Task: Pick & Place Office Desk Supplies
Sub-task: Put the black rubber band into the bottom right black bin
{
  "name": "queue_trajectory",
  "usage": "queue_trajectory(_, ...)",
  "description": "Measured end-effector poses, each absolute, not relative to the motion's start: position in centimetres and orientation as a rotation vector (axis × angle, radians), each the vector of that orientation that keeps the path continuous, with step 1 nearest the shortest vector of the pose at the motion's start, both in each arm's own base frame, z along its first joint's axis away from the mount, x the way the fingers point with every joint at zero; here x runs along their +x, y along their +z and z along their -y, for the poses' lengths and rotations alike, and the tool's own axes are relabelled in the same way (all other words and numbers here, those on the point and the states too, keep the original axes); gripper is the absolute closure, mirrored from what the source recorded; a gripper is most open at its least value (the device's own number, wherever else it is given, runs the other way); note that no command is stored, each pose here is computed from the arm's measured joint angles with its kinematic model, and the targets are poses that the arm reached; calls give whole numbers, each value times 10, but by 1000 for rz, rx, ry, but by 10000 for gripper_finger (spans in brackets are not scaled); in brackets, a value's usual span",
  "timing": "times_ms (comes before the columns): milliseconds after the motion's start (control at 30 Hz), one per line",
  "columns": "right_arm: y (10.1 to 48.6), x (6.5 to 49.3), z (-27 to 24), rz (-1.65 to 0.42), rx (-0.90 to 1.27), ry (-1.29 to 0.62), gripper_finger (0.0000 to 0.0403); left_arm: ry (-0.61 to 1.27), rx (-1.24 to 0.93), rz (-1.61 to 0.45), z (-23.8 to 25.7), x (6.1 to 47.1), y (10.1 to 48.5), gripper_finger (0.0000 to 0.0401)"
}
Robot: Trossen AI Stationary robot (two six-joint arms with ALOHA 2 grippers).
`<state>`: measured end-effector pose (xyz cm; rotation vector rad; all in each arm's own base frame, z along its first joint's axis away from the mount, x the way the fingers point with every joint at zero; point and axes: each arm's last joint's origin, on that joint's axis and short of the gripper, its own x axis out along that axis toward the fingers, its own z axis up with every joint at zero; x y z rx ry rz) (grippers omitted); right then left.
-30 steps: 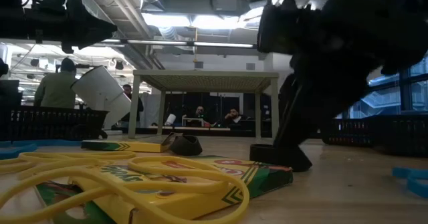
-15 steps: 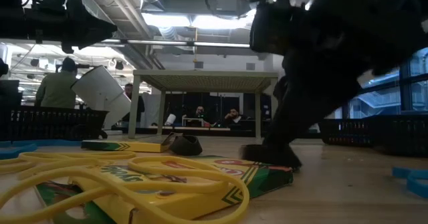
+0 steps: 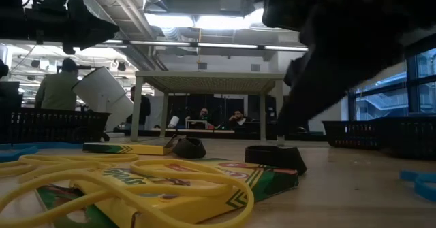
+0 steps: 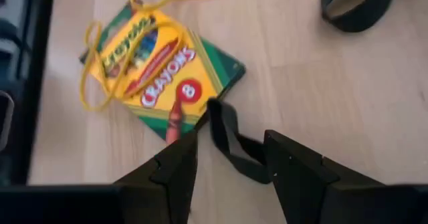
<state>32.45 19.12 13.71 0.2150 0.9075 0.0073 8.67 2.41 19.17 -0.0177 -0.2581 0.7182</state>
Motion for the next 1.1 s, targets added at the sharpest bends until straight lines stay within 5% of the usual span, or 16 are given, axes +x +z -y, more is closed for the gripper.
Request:
queue_trajectory(567,109,327,-197,-930,176,-43,231,718,-18,258,-24,87,192,214)
queue_trajectory(733,109,328,-197,-905,163,-35,275,718,-18,258,-24,87,192,216)
queue_trajectory(967,108,329,-196,-891,161,-56,387,718,-18,258,-24,87,192,215)
queue_trajectory(1100,109,329,-196,-878,190,-108,387,718,-18,258,-24,87,192,216)
